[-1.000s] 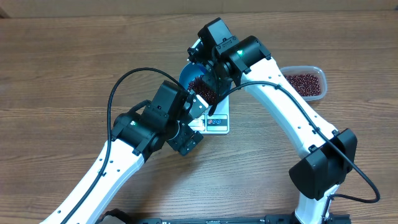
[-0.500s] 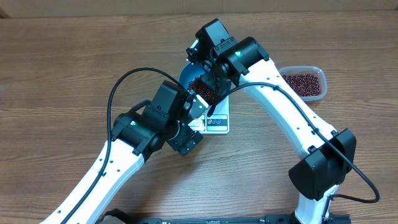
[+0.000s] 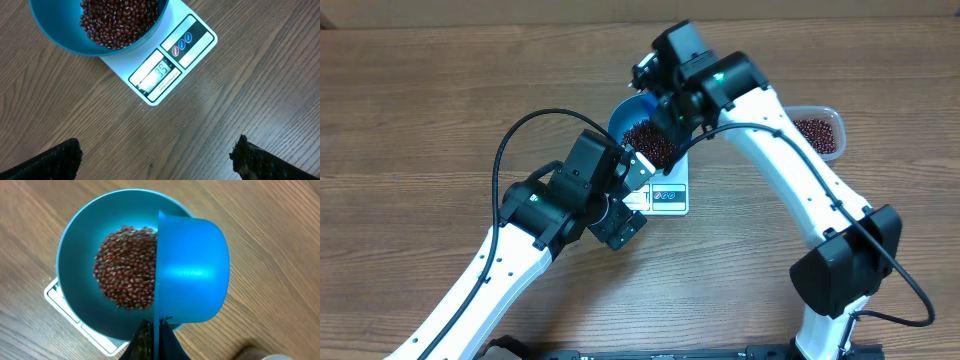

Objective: Scoop item into bowl and weigh 150g on scale
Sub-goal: 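Hold the emptied scoop over the bowl while beans settle, then move the empty scoop with the right gripper back to the bean container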

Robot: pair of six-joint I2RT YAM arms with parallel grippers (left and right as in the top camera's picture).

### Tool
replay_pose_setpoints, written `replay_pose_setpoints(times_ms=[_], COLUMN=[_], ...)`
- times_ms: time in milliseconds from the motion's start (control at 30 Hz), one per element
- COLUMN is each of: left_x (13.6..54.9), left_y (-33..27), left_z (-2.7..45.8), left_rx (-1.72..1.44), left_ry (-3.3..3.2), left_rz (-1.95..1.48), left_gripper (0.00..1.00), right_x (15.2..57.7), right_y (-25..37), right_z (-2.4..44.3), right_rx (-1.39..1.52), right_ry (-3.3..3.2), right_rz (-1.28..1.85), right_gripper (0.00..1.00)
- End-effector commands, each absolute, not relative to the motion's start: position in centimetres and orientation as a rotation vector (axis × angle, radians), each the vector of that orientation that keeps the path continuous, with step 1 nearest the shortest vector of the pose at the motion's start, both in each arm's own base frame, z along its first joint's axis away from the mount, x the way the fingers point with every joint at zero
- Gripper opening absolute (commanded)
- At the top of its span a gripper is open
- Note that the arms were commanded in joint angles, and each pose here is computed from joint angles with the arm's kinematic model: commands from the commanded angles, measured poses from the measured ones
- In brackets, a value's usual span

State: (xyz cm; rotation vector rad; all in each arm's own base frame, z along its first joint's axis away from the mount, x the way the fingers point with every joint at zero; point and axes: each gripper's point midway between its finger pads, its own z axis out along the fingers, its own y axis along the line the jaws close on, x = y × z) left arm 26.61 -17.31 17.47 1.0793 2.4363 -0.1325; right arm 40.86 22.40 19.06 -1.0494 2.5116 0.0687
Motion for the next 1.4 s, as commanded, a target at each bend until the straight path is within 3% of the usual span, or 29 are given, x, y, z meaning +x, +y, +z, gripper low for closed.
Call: replay_pose_setpoints(times_ms=[0,200,533,833,1367], left_x=[26.5,26.5,26.5,26.5,26.5], left_y=[-17.4,-17.4,-17.4,-17.4,-17.3], left_z=[17.4,17.4,17.4,17.4,17.4], left_rx=[1.096,1.096,1.096,1.096,1.096], left_ry=[2.428,2.429,2.428,2.428,2.428], left_rz=[-0.146,-0.146,-0.146,-0.146,-0.145], left_gripper=[0.99,0.99,1.0,0.99,1.0], right_x=[41.5,43.7,44.8,43.1,40.2], right_y=[21.0,16.4,6.4,1.8,-0.4], right_z=[25.2,28.0,28.2,27.1,20.3], right_rx=[-0.853,-0.529,-0.163,-0.07,-0.046], right_ry=[2.42,2.411,2.464,2.539,2.706], right_rz=[0.152,0.112,-0.286,-0.523,-0.687], right_gripper=[0.04,0.04,0.04,0.04,0.04])
